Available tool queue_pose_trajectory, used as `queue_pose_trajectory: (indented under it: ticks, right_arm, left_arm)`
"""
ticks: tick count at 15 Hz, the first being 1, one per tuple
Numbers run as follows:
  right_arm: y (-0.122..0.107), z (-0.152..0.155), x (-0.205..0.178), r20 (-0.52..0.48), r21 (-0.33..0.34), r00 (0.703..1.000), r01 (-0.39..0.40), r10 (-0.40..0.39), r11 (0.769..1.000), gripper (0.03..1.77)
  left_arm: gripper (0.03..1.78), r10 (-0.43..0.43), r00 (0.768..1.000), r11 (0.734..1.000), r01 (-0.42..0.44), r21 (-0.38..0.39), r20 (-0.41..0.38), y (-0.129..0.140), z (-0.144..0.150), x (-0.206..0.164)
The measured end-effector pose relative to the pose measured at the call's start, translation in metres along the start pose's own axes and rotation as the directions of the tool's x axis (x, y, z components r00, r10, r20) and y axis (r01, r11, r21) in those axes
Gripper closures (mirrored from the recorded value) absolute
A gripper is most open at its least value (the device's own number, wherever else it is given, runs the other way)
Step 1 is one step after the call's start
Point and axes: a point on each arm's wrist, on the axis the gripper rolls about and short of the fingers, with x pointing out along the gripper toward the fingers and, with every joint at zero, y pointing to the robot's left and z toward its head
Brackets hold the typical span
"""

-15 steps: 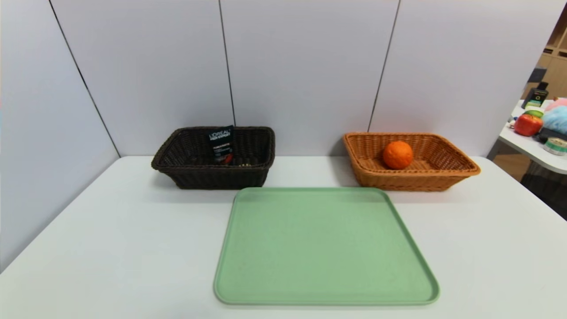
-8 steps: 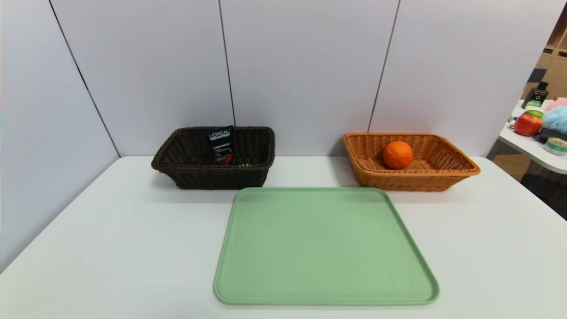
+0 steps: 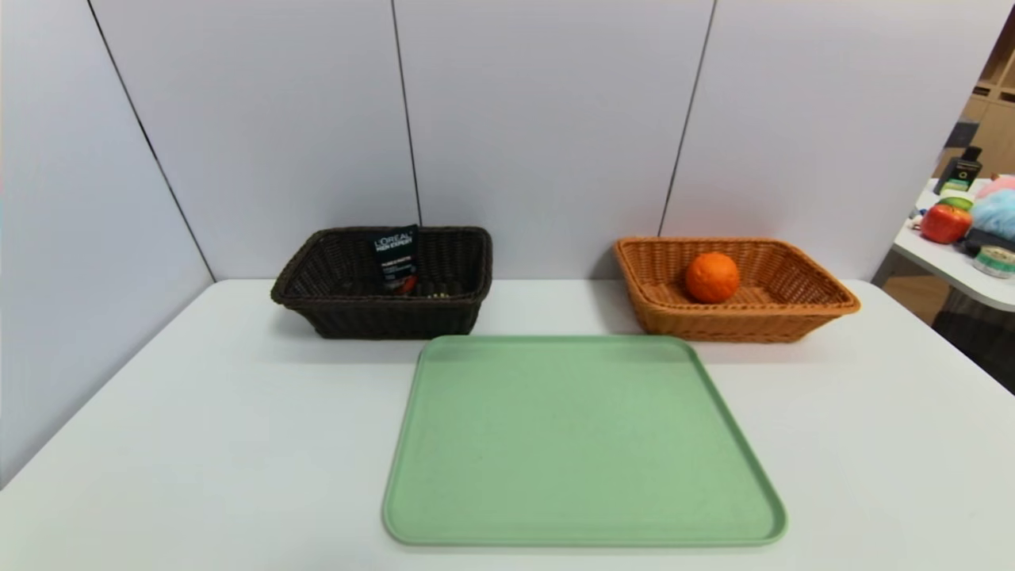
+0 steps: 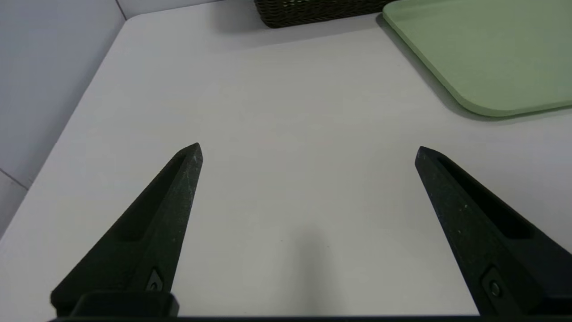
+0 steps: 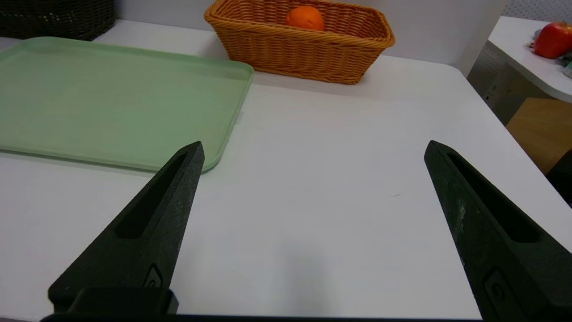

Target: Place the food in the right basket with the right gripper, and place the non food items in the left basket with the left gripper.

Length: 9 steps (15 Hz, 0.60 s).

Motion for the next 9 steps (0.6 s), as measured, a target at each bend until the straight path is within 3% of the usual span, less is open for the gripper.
queue_pose_trajectory:
  ticks: [5,9]
  right_arm:
    - [0.001,-0.027,0.013,0.031,-0.033,0.998,0.062,-0.061,0.998,0.10]
    - [0.002,-0.034,0.016,0.016,-0.029,0.999,0.050,-0.049,0.998,0.10]
  left_arm:
    - [0.12,-0.026,0.999,0.999,0.027,-0.044,0.019,-0.002,-0.011,-0.001]
    - [0.12,-0.025,0.999,0.997,0.027,-0.074,0.023,-0.002,-0.013,-0.001]
